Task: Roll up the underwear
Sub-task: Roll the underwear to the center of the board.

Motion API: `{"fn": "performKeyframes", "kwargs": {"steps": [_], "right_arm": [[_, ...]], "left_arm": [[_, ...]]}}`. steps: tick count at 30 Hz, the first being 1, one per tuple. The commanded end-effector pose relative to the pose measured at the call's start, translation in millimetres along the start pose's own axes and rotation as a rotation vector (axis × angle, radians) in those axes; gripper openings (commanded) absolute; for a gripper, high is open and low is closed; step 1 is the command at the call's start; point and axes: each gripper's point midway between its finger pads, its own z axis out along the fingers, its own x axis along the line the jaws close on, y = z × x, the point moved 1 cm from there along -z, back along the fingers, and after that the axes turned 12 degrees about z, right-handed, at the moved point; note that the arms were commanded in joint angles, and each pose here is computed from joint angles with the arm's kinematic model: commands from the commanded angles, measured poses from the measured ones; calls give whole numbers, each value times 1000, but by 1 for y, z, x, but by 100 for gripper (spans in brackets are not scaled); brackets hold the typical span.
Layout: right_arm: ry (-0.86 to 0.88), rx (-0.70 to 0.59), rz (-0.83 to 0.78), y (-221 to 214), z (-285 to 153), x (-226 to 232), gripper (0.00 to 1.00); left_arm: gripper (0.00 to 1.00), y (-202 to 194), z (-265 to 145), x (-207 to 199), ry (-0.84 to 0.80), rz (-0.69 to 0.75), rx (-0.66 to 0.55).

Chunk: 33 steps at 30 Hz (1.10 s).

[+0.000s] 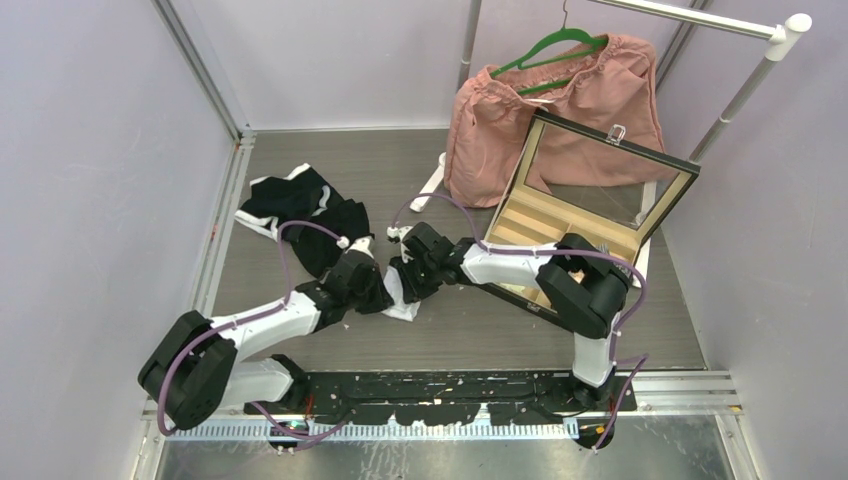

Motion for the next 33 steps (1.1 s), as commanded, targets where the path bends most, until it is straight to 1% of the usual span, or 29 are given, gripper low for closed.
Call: {"fn": "performKeyframes", "kwargs": {"steps": [1, 5, 8, 11, 13, 16, 19, 22, 24, 27, 30, 33], "right_arm": [[-123, 5, -74, 3, 13, -29, 23], [-65, 27, -109, 6, 20, -18, 25], [-43, 14, -127, 10, 18, -14, 26], [-44, -28, -147, 14, 10, -14, 28], [-47, -70, -166, 17, 0, -16, 32], [-39, -122, -202, 14, -13, -19, 38], [0, -208, -257, 21, -30, -13, 44], [42, -319, -326, 33, -44, -4, 48], [50, -372, -396, 37, -53, -1, 52], [49, -425, -550, 36, -62, 6, 55], [51, -466, -761, 23, -65, 17, 58], [66, -473, -913, 9, -65, 30, 59]], "left_arm": [[1, -42, -1, 4, 11, 3, 124], [1, -44, 0, -5, -3, 10, 127], [1, -46, -1, -5, -2, 8, 129], [1, -45, -5, 8, 72, -4, 109], [1, -44, -8, 15, 103, -16, 91], [1, -42, -13, 17, 109, -27, 63], [1, -41, -14, 20, 121, -28, 58], [1, -41, -14, 19, 117, -27, 59], [1, -40, -12, 18, 116, -27, 61], [1, -39, -11, 17, 116, -23, 64], [1, -38, -11, 16, 117, -18, 64], [1, -37, -11, 17, 119, -16, 59]]}}
